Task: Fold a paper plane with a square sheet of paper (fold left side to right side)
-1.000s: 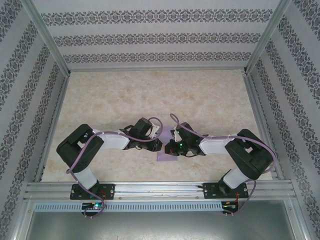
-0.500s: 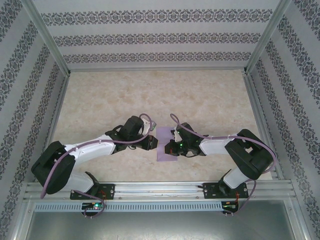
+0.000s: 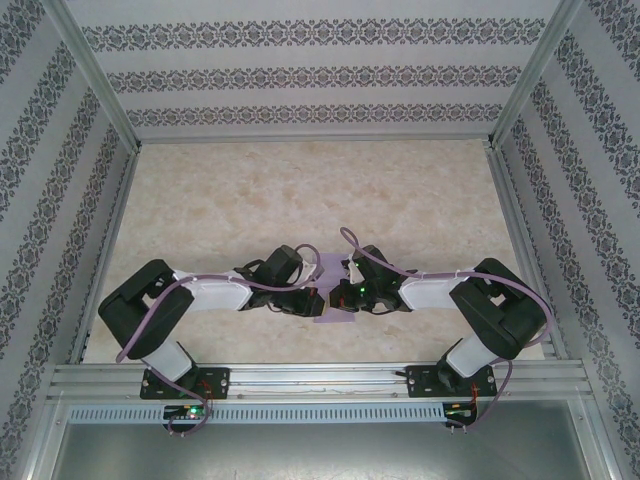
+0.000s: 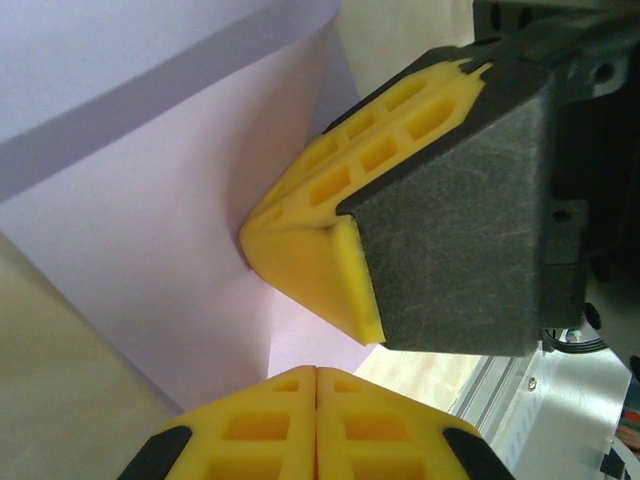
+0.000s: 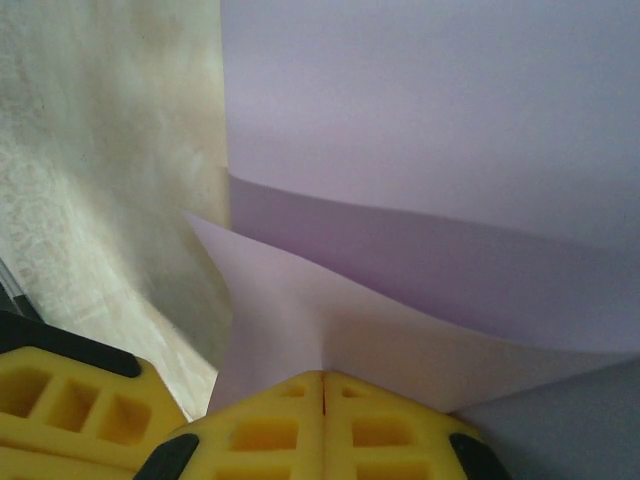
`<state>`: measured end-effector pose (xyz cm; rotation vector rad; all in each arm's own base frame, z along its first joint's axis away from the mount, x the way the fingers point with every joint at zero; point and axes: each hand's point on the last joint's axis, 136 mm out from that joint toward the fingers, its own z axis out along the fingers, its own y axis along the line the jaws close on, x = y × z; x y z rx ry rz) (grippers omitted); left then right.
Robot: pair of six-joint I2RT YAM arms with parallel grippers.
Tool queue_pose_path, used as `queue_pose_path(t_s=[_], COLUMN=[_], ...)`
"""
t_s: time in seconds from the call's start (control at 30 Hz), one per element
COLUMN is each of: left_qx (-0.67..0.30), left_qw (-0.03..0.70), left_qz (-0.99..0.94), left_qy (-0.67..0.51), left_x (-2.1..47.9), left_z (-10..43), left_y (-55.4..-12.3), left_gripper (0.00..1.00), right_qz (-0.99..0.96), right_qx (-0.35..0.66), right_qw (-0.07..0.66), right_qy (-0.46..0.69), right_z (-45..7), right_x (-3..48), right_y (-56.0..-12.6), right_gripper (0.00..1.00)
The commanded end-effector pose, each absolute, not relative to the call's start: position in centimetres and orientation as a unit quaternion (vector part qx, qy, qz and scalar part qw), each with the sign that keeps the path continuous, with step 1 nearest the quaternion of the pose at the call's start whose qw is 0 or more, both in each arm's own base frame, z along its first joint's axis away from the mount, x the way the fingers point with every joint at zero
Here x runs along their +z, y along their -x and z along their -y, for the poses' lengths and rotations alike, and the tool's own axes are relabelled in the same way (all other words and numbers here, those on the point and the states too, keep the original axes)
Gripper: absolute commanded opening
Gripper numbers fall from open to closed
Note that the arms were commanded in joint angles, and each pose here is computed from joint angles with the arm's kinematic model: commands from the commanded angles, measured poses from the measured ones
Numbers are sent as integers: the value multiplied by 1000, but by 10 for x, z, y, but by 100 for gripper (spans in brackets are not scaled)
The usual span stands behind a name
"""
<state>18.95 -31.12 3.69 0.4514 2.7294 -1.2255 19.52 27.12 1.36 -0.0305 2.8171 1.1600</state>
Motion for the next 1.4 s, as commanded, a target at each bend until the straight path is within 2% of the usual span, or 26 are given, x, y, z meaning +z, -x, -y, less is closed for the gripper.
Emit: queue_pose_path(t_s=[0.0,0.47,0.8,1.37], left_qx=[-416,-366,-348,-291], left_qw=[68,49,40,34], left_qz=[-893,-918,-926,-947], left_qy=[-158,-147,-141,-136], left_x=[41,5,-10,-21], left_z=[322,304,298,281], left_y=[-193,-183,-174,-174], left_gripper=[7,5,0,0], right_qz=[-946,-939,-918,-936], right_qx=[326,342,387,342], right_qw=[1,7,76,76], right_qy=[-5,8,35,27], right_z=[-249,-256,-269,-260], right_x=[-18,-9,38,7], right_y=[-170,-172,-193,-195], right_gripper=[0,0,0,0])
